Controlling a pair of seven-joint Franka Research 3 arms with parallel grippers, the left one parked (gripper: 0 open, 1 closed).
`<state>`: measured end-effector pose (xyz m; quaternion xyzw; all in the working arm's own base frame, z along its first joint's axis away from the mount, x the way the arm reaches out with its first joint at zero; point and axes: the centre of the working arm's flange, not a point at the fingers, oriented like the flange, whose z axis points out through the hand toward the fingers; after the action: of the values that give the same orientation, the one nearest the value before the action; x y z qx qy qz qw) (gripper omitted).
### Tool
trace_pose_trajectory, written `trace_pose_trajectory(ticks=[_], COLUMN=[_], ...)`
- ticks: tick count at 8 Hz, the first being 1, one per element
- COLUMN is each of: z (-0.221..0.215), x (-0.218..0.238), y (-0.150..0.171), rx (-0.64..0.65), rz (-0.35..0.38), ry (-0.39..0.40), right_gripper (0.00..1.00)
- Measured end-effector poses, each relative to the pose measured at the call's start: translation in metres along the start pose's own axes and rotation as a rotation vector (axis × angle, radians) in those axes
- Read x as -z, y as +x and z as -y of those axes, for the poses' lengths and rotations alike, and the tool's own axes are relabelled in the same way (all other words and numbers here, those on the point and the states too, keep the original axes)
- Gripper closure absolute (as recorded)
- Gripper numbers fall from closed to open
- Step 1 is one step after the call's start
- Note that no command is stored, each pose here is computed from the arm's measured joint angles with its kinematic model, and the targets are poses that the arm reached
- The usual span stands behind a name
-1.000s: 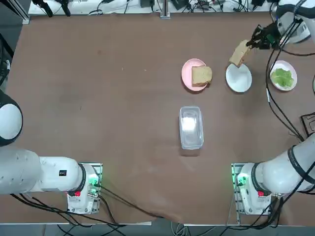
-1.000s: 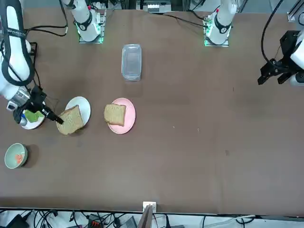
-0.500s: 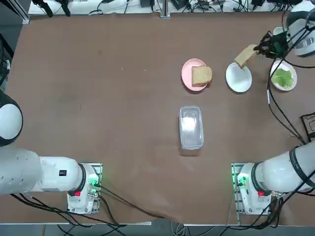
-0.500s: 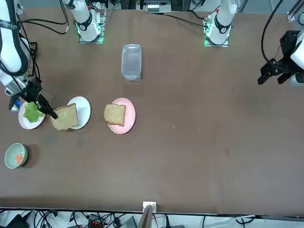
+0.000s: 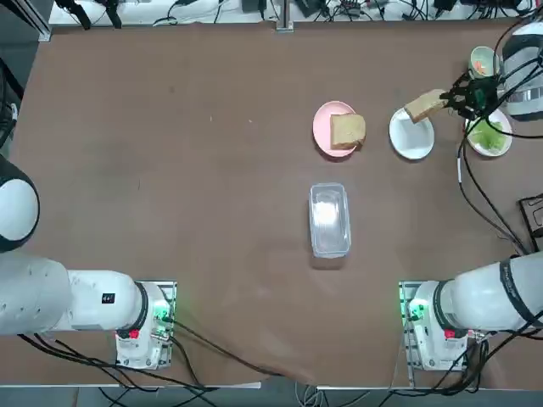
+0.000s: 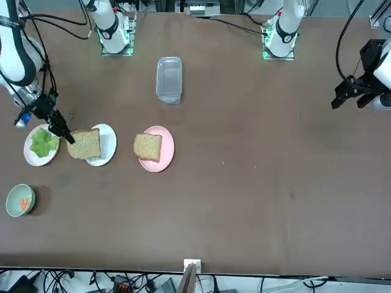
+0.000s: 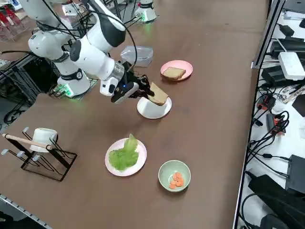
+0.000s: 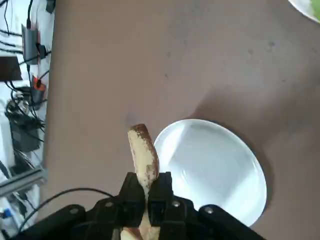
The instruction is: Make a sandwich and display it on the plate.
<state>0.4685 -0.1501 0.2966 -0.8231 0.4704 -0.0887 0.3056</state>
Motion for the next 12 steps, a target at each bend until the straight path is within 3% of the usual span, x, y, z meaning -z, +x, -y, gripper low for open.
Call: trace_pose_trajectory(ticks=[5, 12], z=[-0.040, -0.071], x=[-0.017, -0.039], y=[-0.002, 0.003], rx=[-0.082, -0.144], rz=[0.038, 0.068], ry=[0.140, 0.177], right_gripper=[0.92, 0.92])
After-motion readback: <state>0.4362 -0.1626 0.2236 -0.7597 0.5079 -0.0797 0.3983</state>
